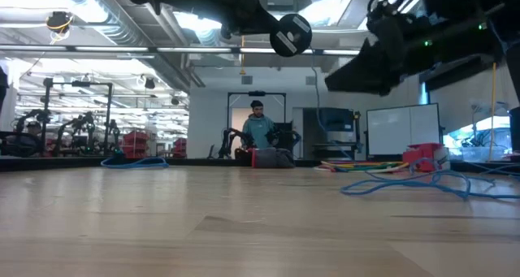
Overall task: Coil cords
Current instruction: Coil the blue wire on the black spool
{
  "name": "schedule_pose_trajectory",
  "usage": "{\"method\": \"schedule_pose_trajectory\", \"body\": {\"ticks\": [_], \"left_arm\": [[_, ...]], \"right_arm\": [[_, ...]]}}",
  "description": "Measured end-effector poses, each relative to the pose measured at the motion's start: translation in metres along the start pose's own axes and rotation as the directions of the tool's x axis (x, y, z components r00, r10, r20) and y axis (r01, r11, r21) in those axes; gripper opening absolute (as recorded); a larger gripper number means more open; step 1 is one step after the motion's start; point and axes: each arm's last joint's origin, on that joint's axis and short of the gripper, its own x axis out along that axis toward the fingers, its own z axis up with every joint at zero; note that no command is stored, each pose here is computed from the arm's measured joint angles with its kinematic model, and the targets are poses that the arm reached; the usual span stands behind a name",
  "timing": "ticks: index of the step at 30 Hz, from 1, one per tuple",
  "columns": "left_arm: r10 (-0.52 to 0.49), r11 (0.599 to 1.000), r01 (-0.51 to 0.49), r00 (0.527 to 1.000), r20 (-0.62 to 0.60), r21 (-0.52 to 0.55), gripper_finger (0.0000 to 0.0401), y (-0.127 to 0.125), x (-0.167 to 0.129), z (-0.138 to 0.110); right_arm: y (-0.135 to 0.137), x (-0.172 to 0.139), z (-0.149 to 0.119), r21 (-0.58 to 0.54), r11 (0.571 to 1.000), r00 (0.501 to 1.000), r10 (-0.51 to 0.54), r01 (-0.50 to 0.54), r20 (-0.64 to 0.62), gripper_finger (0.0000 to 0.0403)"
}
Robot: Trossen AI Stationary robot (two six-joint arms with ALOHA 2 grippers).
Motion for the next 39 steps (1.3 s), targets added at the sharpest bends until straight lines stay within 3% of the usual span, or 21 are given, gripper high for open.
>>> {"method": "schedule_pose_trajectory", "body": {"ticks": [8,15,19,27,33,39], "left_arm": [[0.001,1.0,-0.001,1.0,0.01,-0.003,0.0001,0.0,0.0,0.001],[-0.001,1.0,0.001,1.0,0.02,-0.016,0.0001,-0.001,0.0,0.002],[0.002,0.998,0.001,0.999,0.047,-0.06,0.0001,-0.001,-0.001,0.005],[-0.081,0.983,0.102,0.987,0.137,-0.151,0.0001,-0.002,-0.001,0.012],[-0.064,0.98,0.101,0.974,0.215,-0.169,0.0001,-0.001,-0.001,0.019],[-0.051,0.982,0.086,0.979,0.2,-0.168,0.0001,-0.004,0.005,0.012]], "right_arm": [[0.005,0.01,-0.006,0.033,0.999,0.999,0.011,-0.013,0.049,0.015],[0.01,0.023,-0.008,0.006,1.0,1.0,0.007,-0.007,0.027,0.0074],[0.011,0.03,-0.014,-0.041,0.998,0.998,-0.056,0.056,-0.001,0.0012],[0.01,0.039,-0.014,-0.112,0.964,0.97,-0.242,0.243,0.025,0.0005],[0.019,0.052,0.008,-0.149,0.954,0.965,-0.248,0.258,0.085,0.0004],[0.029,0.067,0.03,-0.262,0.924,0.961,-0.267,0.277,0.074,0.0003]]}}
